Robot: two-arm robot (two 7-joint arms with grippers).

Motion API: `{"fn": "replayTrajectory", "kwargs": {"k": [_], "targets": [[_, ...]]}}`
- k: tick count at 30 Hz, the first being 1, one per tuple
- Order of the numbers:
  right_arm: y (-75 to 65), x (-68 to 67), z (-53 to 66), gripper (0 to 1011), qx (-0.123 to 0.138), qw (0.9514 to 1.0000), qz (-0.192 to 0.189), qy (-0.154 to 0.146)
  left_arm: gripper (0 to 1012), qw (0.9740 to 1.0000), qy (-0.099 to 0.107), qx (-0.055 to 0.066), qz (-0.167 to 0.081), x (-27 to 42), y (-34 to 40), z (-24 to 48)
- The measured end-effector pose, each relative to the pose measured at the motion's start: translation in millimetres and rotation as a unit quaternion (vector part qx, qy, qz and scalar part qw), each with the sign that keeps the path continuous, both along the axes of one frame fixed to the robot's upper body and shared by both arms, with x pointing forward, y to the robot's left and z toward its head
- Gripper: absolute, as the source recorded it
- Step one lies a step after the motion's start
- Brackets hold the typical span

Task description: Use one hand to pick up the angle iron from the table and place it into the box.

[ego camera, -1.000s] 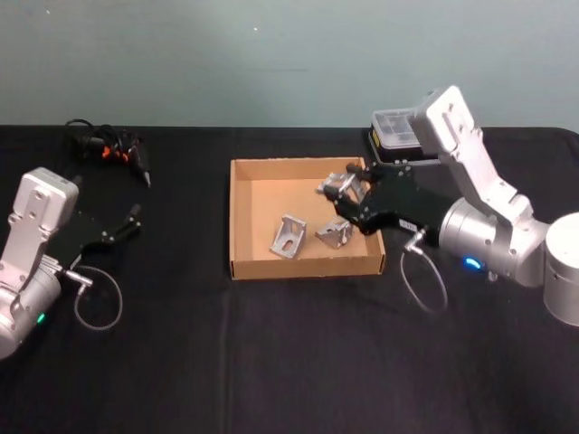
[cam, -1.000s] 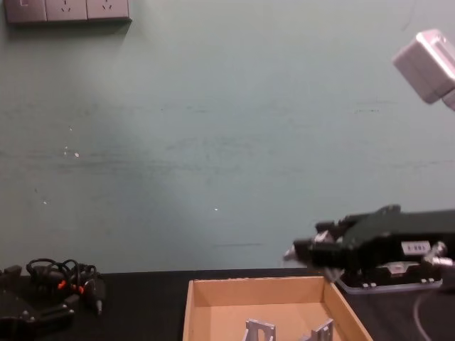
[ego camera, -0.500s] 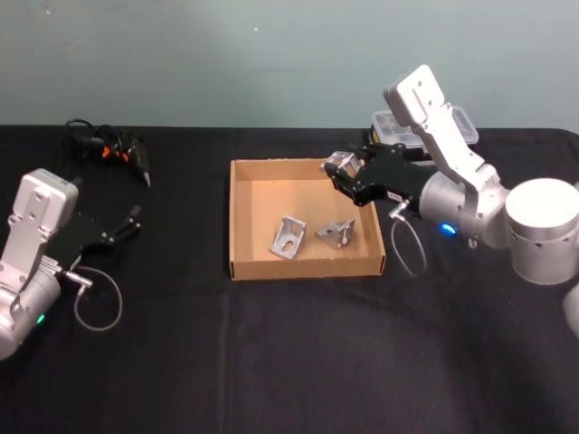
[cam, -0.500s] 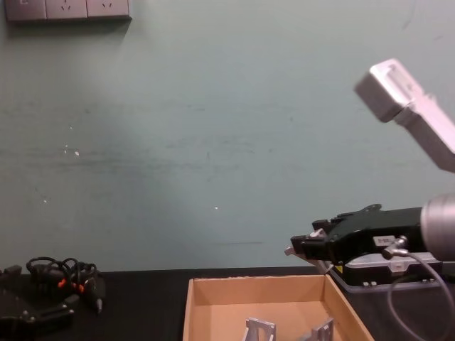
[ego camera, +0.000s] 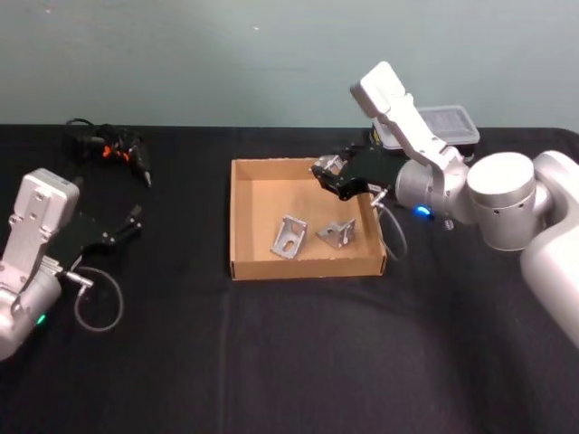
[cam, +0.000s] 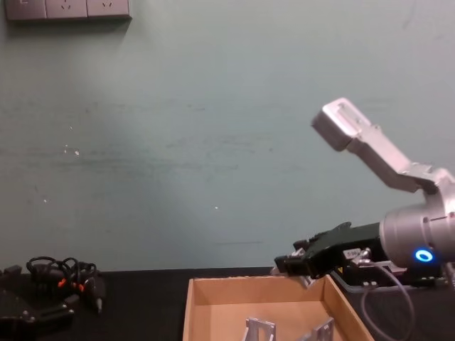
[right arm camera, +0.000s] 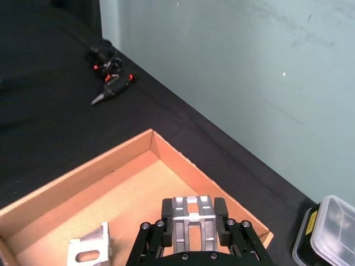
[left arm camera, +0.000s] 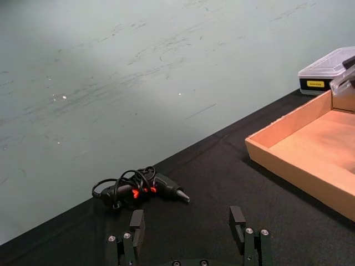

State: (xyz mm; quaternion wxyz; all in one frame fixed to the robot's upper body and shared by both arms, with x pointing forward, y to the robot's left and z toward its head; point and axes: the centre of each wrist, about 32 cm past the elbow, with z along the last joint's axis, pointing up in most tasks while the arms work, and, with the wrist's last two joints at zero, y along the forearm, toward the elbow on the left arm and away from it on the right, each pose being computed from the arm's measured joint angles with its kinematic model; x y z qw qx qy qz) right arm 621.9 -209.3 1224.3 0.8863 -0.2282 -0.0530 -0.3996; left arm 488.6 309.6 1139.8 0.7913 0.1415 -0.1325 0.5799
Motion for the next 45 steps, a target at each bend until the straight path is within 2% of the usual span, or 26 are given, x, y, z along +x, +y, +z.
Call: {"fn": "replayTrajectory", "kwargs": {"k": [9,21,30,37,38,40,45], "targets": [[5.2,13.6,-12.1,438,-0.011,0.9996,0.008,0.027,1000,1.0000,0.000,0.000,0.000,0.0,0.0,0.0],[7.2,18.0,-18.0,447,-0.014,0.9990,0.013,0.041,1000,1.0000,0.000,0.000,0.000,0.0,0.0,0.0],[7.8,17.9,-19.7,735,-0.011,0.9989,0.014,0.043,1000,1.0000,0.000,0.000,0.000,0.0,0.0,0.0],[4.7,10.1,-17.4,941,0.000,0.9997,0.004,0.024,1000,1.0000,0.000,0.000,0.000,0.0,0.0,0.0],[4.2,8.8,-17.2,941,0.002,0.9998,0.002,0.021,1000,1.0000,0.000,0.000,0.000,0.0,0.0,0.0],[3.5,5.1,-17.1,1003,0.005,0.9999,-0.001,0.015,1000,1.0000,0.000,0.000,0.000,0.0,0.0,0.0],[-1.4,-11.8,-15.0,1002,0.021,0.9995,-0.016,-0.015,1000,1.0000,0.000,0.000,0.000,0.0,0.0,0.0]]}}
